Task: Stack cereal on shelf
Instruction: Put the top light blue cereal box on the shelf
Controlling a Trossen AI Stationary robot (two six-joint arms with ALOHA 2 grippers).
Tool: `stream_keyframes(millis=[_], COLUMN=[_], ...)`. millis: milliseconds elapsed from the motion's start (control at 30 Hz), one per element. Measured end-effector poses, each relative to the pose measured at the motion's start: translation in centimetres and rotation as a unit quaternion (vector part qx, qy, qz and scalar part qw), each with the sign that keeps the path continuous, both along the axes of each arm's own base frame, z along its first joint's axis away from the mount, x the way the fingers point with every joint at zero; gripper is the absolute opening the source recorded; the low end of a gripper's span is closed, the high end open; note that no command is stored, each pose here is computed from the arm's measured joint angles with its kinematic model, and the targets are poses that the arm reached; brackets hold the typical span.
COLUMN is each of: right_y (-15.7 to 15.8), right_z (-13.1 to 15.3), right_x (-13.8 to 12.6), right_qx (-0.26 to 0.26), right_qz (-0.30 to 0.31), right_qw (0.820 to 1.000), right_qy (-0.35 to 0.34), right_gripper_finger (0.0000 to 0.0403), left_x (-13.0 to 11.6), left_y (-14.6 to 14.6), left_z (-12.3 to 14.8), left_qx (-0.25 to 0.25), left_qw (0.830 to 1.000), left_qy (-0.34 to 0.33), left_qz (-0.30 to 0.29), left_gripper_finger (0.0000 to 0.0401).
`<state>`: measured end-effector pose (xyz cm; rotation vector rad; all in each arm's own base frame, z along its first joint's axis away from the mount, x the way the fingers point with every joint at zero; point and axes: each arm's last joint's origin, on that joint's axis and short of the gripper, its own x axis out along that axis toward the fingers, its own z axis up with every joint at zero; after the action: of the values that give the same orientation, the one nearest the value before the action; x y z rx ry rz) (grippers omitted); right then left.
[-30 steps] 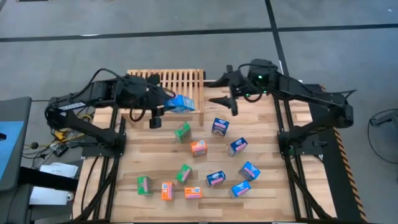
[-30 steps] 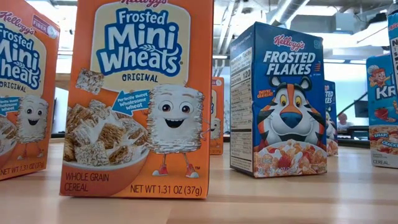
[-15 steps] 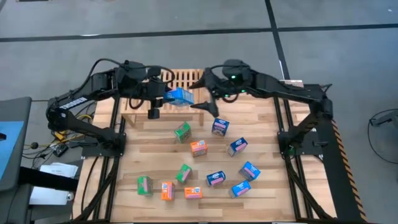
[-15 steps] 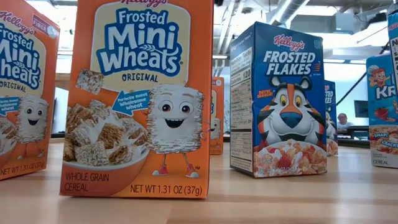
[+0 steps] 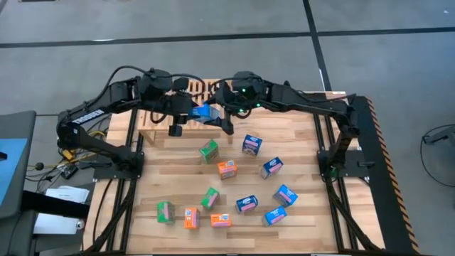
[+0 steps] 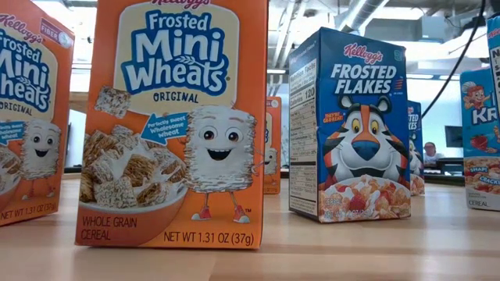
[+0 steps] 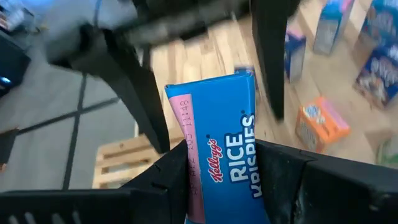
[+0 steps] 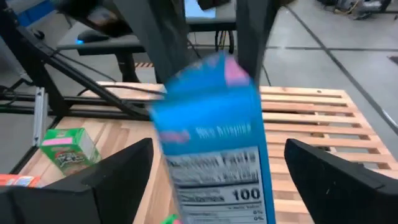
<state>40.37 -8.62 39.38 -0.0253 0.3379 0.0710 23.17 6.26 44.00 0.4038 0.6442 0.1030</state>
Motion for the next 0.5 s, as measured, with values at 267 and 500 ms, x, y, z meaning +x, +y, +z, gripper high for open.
stream_keyframes(millis=[267,500], right_y=[-0.03,-0.04], right_z=[0.26,0.05], right_x=[-0.29,-0.38], right_qx=[0.010,0.010], right_qz=[-0.011,-0.015], right_qw=[1.000,0.999], right_qy=[0.027,0.038], right_gripper_finger=[0.0291,0.0276], left_x=[0.88,0.69], left_y=[0.24,0.35], left_z=[-0.91,-0.69], left_qx=[0.021,0.024], left_qw=[0.999,0.999], left_qy=[0.035,0.027], left_qz=[-0.024,-0.030], left_gripper_finger=[0.0135,0.0135])
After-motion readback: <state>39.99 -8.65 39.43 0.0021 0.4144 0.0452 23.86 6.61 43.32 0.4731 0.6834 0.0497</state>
